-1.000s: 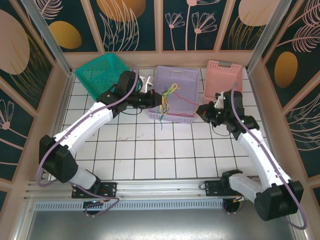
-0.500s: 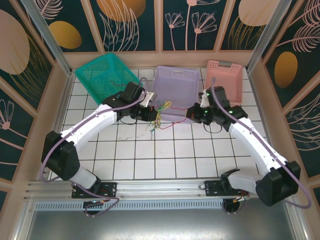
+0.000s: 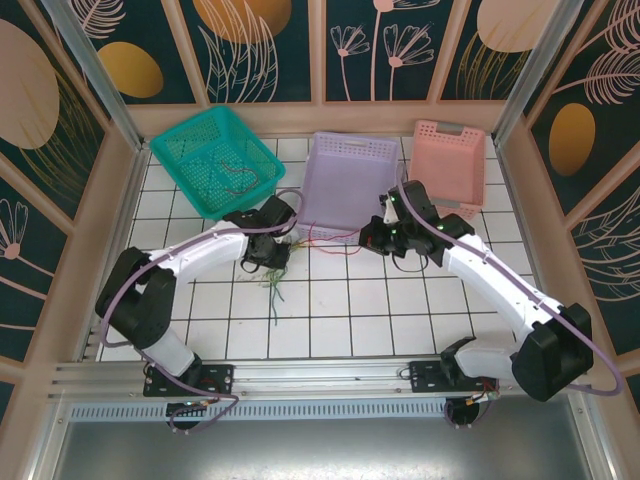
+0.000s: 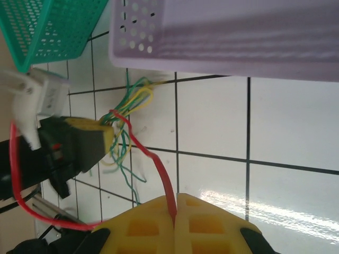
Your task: Untangle the cables
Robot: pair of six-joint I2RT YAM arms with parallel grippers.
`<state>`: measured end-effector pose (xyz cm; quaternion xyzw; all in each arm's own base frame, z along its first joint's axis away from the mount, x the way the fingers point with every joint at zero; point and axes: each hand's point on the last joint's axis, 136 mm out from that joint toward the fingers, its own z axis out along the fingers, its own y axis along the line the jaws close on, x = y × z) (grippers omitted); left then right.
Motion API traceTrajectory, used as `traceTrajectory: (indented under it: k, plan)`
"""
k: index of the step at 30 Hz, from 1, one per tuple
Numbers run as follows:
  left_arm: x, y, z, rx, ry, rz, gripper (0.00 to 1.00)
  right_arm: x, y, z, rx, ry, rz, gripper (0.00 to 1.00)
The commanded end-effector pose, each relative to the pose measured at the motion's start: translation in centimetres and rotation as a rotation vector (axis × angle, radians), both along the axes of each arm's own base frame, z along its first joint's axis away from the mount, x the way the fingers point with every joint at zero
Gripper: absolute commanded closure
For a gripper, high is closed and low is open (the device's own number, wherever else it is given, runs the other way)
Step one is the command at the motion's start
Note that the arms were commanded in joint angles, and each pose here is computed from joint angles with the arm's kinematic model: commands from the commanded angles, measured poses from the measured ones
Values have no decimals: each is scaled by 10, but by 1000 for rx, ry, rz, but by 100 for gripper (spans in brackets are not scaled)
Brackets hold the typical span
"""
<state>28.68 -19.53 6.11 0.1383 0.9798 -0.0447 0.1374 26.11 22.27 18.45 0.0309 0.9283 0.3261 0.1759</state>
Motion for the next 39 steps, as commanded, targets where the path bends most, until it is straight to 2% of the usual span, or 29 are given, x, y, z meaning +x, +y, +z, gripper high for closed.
traceTrajectory:
  k: [1, 5, 9, 11, 14, 17, 19, 21, 28, 32, 35, 39]
  plan:
    - [-10, 52, -16, 224, 33, 91, 88, 5, -6, 2, 0, -30, -30, 100]
    - [-3, 65, -13, 310, -1, 126, 82, 11, -22, 6, -53, -55, -97, 100]
    - [-4, 81, -16, 408, -1, 137, 82, 20, -46, 25, -114, -108, -171, 100]
    - [-9, 87, -27, 450, 35, 133, 79, 24, -61, 33, -151, -135, -202, 100]
    - [-12, 89, -32, 459, 44, 137, 79, 28, -71, 48, -135, -165, -202, 100]
    - [-7, 85, -29, 433, 29, 156, 79, 25, -62, 60, -83, -183, -157, 100]
    - [0, 76, -19, 385, 2, 182, 73, 22, -57, 68, -40, -208, -146, 100]
    - [11, 62, -4, 307, -28, 219, 60, 21, -58, 74, -27, -231, -152, 100]
    - [61, -2, 98, -98, -188, 347, 37, 33, -61, 80, -39, -276, -181, 100]
    - [78, -20, 143, -274, -223, 403, 34, 41, -64, 79, -50, -292, -209, 100]
    - [82, -36, 179, -459, -233, 444, 31, 47, -65, 82, -60, -305, -230, 100]
    - [75, -58, 209, -731, -161, 552, 24, 54, -66, 83, -60, -310, -254, 100]
